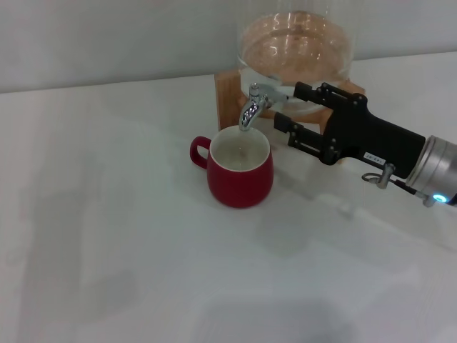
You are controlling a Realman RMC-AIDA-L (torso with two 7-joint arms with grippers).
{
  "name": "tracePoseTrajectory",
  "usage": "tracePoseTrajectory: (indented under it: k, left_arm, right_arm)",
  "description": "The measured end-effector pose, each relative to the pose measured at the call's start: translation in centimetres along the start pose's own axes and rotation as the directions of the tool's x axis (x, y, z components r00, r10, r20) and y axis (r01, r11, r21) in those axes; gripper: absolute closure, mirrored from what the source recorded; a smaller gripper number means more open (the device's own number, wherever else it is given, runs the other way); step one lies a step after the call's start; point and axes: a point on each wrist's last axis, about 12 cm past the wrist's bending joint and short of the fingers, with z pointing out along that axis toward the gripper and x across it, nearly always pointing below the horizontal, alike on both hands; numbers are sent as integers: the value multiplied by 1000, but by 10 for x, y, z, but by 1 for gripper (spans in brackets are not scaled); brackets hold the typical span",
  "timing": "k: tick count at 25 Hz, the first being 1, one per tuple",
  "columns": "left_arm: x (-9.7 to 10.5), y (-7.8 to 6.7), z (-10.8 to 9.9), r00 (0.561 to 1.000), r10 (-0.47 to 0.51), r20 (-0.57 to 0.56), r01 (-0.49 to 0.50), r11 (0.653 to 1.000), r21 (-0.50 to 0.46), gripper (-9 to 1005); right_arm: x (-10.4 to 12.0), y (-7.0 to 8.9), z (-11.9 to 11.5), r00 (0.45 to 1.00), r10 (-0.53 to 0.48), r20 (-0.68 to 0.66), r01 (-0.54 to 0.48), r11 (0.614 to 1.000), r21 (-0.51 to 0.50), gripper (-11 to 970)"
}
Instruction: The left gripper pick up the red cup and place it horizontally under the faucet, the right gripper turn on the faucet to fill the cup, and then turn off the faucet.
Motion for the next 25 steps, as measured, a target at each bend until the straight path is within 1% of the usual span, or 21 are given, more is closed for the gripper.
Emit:
tracePoseTrajectory:
  k: [13,25]
  left_arm:
    - [-1,0,-1,1000,-11,4,11,1000,1,109]
    - [0,-1,-1,1000,-11,3,11,1000,6,108]
  right_arm:
    - [-1,3,8,1000,-7,-10,6,998,-55,302]
    - [-3,11,12,1000,4,-5,-5,992,-123,302]
